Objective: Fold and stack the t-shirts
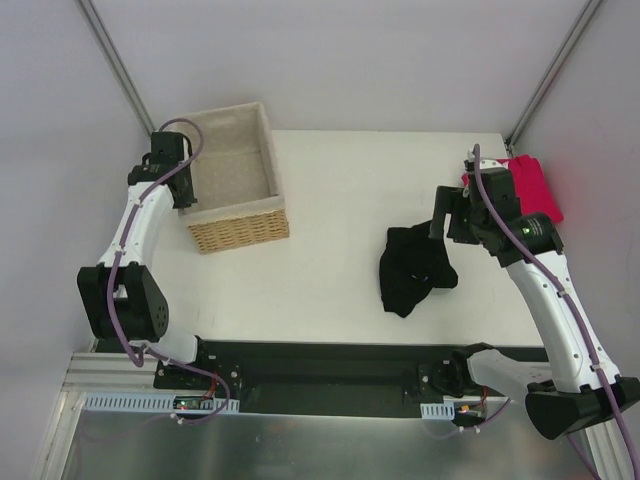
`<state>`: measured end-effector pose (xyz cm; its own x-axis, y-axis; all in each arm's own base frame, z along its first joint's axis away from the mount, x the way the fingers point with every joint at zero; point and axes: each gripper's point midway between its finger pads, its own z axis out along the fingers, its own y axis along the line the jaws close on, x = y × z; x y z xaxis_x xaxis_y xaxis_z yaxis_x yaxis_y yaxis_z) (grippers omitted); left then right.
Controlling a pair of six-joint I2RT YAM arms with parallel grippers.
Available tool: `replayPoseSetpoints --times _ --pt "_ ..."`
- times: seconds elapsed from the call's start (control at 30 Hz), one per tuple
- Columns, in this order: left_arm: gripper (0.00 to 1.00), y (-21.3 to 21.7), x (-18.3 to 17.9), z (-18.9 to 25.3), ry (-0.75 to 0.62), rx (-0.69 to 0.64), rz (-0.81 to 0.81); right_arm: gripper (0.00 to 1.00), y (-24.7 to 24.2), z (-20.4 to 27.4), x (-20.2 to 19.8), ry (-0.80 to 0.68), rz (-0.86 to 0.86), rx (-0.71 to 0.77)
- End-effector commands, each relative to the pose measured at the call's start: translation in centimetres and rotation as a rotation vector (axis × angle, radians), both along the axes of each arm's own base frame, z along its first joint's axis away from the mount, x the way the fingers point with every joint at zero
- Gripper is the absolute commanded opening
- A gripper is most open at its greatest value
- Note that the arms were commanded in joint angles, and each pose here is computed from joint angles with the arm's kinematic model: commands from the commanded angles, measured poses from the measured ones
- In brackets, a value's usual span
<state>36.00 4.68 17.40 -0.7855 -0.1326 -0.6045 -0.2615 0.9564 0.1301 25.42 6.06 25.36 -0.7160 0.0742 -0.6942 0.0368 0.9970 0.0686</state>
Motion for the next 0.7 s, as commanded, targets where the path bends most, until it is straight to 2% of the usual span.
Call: replayPoseSetpoints --times 0.0,0.07,0.23,0.37,0.53,0.67 --pt "0.0 2.3 3.8 3.0 -0.069 0.055 -0.165 0.84 0.7 0.6 0.2 -0.019 0.038 0.016" --pt "0.0 2.1 5.3 3.1 -0.087 0.006 -0.238 0.84 1.1 0.6 0.3 -0.018 0.051 0.027" --pt "0.0 5.1 8.3 2.7 -0.054 0.089 -0.299 0.84 1.4 0.7 0.4 -0.017 0.095 0.012" --pt "0.0 6.5 9.2 2.8 -0.078 0.074 -0.296 0.84 1.6 0.5 0.6 -0.013 0.106 0.012" --pt "0.0 10.1 9.7 2.7 -0.076 0.153 -0.232 0.84 2.8 0.4 1.6 0.0 0.14 0.015" --pt "0.0 12.3 9.6 3.9 -0.14 0.15 -0.181 0.84 4.1 0.4 2.1 0.019 0.175 -0.008"
